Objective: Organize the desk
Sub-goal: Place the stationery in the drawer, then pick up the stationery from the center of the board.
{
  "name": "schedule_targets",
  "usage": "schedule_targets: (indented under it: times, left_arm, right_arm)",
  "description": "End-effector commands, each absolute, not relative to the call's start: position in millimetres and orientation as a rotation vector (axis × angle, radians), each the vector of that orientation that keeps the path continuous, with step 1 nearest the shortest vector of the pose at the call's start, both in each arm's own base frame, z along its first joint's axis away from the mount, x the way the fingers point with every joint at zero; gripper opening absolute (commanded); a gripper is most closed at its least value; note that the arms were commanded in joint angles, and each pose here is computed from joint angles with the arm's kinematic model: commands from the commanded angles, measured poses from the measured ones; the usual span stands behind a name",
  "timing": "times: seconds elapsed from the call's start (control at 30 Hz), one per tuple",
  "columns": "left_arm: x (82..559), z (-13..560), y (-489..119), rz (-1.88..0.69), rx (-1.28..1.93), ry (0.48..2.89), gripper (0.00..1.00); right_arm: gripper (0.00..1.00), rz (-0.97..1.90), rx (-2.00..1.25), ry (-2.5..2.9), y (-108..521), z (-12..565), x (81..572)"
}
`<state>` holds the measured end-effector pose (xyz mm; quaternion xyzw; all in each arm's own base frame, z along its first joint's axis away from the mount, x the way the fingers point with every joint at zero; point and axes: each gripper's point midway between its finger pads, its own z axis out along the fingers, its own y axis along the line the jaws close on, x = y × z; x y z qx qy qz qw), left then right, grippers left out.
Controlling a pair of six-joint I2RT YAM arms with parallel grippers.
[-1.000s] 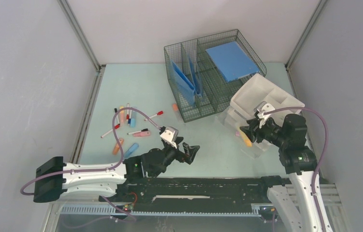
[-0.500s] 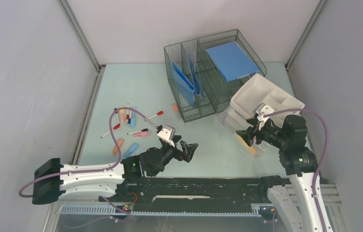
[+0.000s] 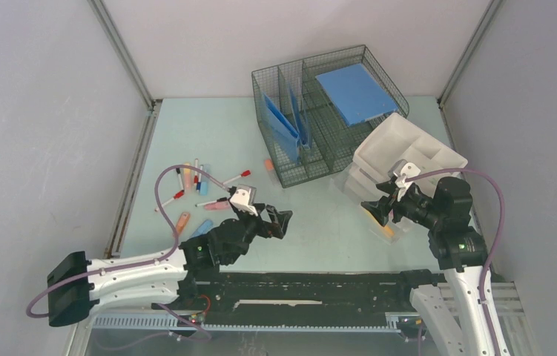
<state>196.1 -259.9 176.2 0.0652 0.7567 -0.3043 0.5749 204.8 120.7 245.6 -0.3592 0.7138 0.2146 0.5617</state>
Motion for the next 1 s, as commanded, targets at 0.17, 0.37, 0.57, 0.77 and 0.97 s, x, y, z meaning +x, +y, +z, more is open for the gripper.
schedule_targets:
  times: [0.17, 0.37, 0.57, 0.77, 0.97]
  left_arm:
    - [229, 160, -237, -0.782, -0.057, 1.849, 1.0]
    - [273, 131, -218, -0.773, -0.31, 2.001, 0.95]
    - [311, 109, -213, -0.443, -0.437, 2.221, 0.62]
    - [345, 77, -224, -0.298, -0.442, 2.395, 0.4]
    - [366, 52, -229, -0.306, -0.475, 2.461, 0.36]
  right_arm:
    - [0.7, 0.502, -0.848, 1.643, 122, 259, 203]
    - [0.7, 0.497, -0.848, 1.642, 121, 259, 203]
    - [0.7, 0.492, -0.85, 1.637, 121, 260, 203]
    - [0.7, 0.487, -0.852, 1.631, 121, 261, 202]
    - [0.7, 0.484, -0.854, 1.625, 121, 262, 201]
